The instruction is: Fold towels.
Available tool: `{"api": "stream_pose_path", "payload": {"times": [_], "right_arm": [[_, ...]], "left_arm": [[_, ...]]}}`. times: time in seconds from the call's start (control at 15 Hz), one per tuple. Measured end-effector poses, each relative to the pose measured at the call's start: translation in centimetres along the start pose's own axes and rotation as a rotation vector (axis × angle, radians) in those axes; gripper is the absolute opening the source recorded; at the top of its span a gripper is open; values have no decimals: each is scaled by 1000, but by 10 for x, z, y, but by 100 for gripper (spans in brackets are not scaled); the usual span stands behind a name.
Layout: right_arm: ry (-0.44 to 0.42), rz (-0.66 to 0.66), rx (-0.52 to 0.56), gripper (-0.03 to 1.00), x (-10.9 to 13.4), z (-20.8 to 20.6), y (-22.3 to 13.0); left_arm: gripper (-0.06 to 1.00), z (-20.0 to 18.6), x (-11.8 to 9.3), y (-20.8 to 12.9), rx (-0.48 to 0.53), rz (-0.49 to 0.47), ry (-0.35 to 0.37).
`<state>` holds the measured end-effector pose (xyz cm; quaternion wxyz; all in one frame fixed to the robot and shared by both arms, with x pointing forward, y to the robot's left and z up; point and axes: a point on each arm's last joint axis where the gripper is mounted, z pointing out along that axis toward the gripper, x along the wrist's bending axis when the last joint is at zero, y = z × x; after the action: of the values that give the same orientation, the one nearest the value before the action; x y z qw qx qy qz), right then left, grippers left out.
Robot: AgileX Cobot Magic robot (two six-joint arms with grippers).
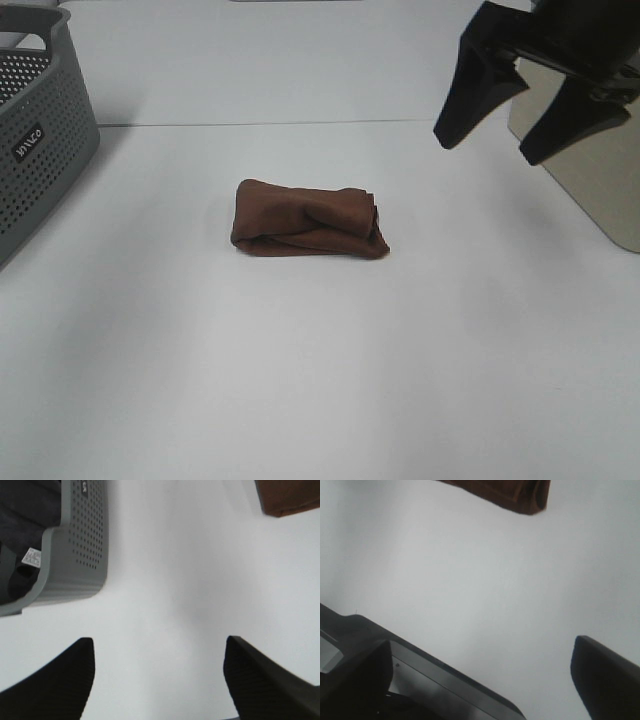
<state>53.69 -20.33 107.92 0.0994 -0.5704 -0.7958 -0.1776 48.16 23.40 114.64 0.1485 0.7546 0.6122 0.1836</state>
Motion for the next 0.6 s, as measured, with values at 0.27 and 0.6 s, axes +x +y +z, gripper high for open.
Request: {"api": "stream_pose_path", "payload": {"times": [0.27,0.6], "right_arm": [[-49,-25,-42,90,13,-21,-81],[-90,-76,-185,90,23,-24,-196]], "left_arm": [[69,-21,9,-71,-24,-2,3],[69,-37,17,-180,-168,-4,-45]]}}
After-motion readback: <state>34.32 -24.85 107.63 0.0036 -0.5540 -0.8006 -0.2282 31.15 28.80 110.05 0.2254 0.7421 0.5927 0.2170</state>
